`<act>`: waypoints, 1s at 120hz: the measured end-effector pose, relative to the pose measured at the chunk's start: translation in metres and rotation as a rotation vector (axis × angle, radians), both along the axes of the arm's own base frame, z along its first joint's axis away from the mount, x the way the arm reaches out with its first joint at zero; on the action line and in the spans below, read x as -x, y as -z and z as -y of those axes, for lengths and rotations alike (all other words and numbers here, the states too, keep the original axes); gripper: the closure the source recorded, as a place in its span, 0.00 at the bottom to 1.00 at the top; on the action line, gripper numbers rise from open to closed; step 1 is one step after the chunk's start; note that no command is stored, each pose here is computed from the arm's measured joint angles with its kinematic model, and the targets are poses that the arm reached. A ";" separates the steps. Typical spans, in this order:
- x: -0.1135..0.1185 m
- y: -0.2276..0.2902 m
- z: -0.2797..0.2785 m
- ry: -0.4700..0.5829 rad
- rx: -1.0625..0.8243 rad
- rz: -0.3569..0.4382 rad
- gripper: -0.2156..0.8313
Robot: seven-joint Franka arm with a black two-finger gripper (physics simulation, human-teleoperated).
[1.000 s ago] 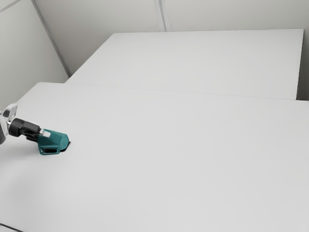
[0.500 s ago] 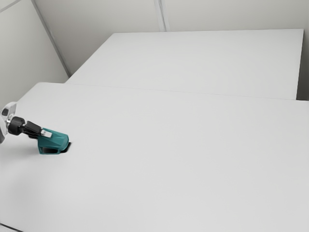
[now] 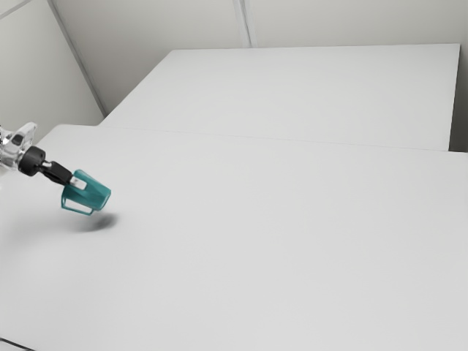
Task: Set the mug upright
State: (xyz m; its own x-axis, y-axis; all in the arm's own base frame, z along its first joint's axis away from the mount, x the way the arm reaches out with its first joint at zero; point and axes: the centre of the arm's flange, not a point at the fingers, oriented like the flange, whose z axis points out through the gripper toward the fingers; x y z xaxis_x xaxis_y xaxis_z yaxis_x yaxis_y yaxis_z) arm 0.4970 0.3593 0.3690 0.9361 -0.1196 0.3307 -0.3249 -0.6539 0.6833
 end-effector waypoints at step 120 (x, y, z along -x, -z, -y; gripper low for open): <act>-0.035 -0.044 0.399 0.267 -0.822 -0.016 0.96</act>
State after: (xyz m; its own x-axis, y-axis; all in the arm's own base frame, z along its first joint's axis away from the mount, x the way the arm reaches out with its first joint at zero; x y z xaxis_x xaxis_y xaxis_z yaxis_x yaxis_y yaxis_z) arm 0.5322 -0.0392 0.4131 0.8463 -0.5319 0.0301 -0.5327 -0.8456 0.0331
